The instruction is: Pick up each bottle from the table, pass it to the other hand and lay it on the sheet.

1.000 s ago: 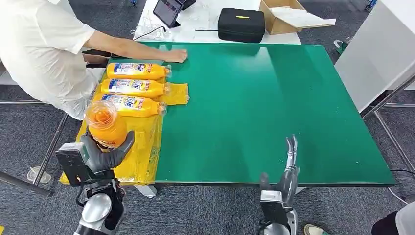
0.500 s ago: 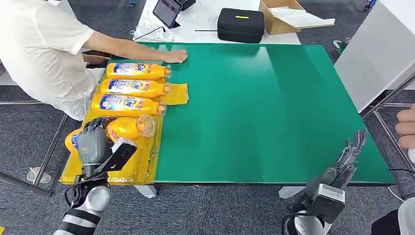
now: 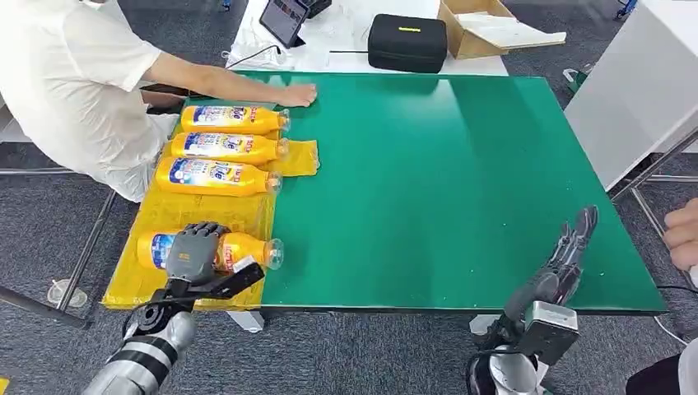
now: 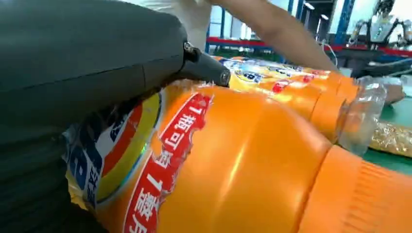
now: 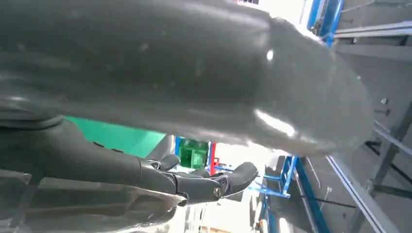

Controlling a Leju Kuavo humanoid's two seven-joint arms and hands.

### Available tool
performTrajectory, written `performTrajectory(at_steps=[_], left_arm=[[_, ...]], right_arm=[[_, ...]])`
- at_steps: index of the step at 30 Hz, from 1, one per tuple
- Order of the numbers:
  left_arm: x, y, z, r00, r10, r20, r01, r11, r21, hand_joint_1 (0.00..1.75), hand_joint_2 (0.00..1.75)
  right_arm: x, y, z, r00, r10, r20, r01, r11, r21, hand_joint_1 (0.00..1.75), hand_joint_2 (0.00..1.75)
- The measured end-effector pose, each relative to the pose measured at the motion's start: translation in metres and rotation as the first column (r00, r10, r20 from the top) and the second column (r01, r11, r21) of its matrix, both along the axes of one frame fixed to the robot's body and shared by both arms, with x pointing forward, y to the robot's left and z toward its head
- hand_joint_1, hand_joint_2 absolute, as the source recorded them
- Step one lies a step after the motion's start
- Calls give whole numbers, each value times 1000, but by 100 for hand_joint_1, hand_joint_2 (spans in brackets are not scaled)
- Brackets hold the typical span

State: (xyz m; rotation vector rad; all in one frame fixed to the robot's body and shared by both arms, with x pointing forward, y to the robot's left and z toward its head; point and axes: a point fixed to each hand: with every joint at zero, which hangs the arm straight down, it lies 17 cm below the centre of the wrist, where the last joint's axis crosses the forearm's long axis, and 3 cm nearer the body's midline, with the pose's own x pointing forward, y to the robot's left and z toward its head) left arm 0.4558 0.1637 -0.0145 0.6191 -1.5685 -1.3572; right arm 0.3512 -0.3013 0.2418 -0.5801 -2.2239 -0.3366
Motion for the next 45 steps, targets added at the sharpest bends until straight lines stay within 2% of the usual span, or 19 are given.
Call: performTrajectory(at_steps=[1,2,3,4,12,16,21,29,45], left_arm=[[0,1,-2,1000,0,-7,0,1000,2,73,175],[0,1,-3,1000,-2,-12,2,1000,5,30,175],[1,1,-4,1000,-6,-21,6,1000,8,10,175],[2,0,-7,999,-13,-41,13,1000,12,2,175],[2,3,-24,978,-57,-203,60,998,10,0,175],[-3,6,-34,947,-86,-310,84,996,-19,0,175],[-2,14,-36,926,-95,-365,94,995,-20,0,175],[-1,19,-38,905,-95,-413,95,995,-22,0,175],[-2,21,-37,914,-98,-393,92,995,-32,0,175]], right_arm=[[0,0,-1,1000,1,-2,-1,1000,1,0,0],[1,1,-1,1000,2,-4,-2,1000,1,0,0],[2,1,-2,1000,4,-5,-4,1000,0,0,0],[2,1,-2,1000,6,-5,-6,1000,0,0,0],[10,6,-11,999,26,-29,-26,1000,-1,0,0],[14,8,-17,999,33,-43,-33,999,-2,0,0],[19,9,-23,997,37,-60,-37,999,-3,0,0],[25,11,-32,996,42,-84,-42,999,-4,0,0],[29,13,-40,993,38,-108,-40,999,-15,0,0]])
